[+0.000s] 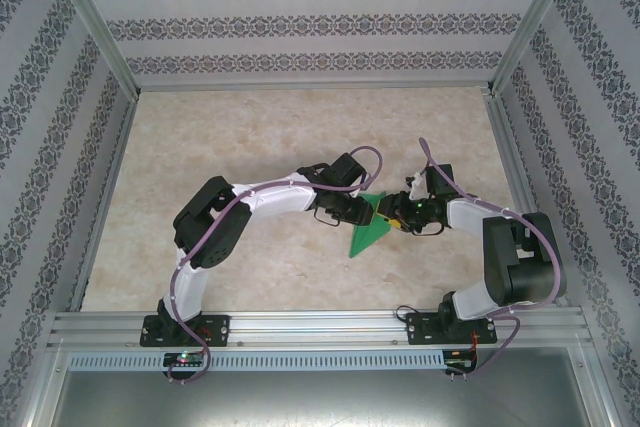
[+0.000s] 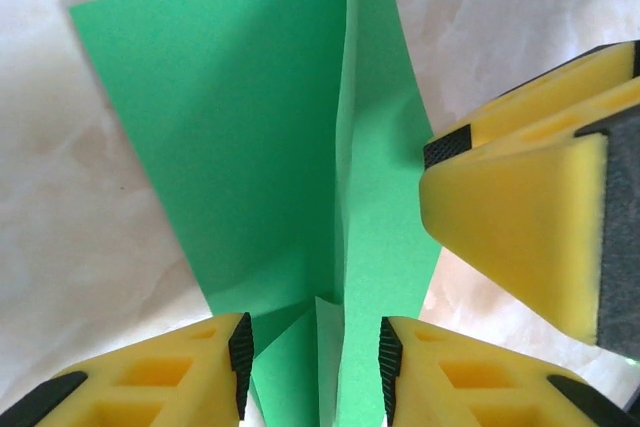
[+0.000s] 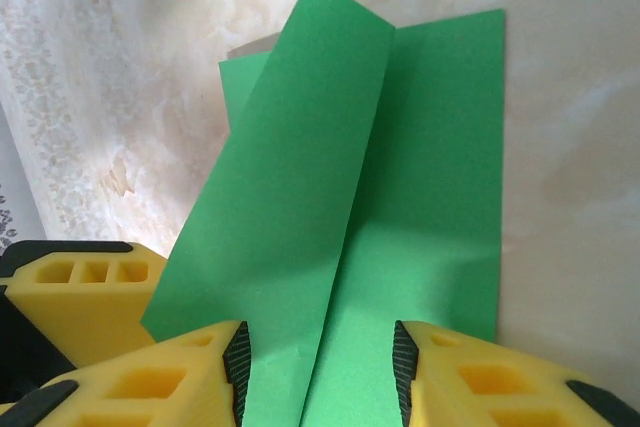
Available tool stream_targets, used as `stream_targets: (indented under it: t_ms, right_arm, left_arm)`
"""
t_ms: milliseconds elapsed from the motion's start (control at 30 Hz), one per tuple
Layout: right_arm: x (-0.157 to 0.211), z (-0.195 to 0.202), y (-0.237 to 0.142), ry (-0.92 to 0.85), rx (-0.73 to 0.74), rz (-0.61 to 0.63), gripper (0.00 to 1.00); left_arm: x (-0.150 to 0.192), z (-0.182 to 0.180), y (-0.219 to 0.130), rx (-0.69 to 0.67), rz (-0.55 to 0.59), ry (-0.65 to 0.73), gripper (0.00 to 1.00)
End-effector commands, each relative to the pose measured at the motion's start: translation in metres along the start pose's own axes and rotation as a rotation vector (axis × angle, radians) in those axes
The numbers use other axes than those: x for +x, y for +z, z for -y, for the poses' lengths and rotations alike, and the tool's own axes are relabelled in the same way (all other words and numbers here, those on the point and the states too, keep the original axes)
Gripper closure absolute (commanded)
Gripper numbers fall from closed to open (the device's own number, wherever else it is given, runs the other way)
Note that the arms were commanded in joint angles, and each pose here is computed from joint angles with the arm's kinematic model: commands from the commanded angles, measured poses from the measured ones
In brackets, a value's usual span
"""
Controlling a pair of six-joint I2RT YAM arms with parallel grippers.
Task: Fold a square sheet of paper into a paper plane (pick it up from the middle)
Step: Turn over the paper at the center of the table.
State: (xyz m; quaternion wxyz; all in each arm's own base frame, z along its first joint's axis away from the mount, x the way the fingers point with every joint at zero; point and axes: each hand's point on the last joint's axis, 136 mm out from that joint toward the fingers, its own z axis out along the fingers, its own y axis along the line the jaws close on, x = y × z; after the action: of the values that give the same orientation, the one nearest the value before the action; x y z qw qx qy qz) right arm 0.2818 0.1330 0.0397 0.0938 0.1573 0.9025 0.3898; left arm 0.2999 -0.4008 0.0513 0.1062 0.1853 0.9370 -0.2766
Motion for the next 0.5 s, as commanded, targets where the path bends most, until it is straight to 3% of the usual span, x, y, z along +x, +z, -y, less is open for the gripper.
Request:
stream_targets:
  t_ms: [0, 300, 467]
  right_arm:
    - [-0.002, -0.002, -0.003, -0.031, -0.02, 0.013, 0.56]
    - [-0.001, -0.002, -0.003, -0.03, -0.025, 0.013, 0.56]
    - [-0.001, -0.001, -0.004, -0.03, -0.025, 0.013, 0.56]
  left_arm:
    - [-0.004, -0.004, -0.014, -0.032, -0.001, 0.017, 0.6]
    - [0.003, 0.002, -0.002, 0.034, -0.035, 0.005, 0.74]
    - [0.01, 0.0, 0.009, 0.042, -0.079, -0.015, 0.76]
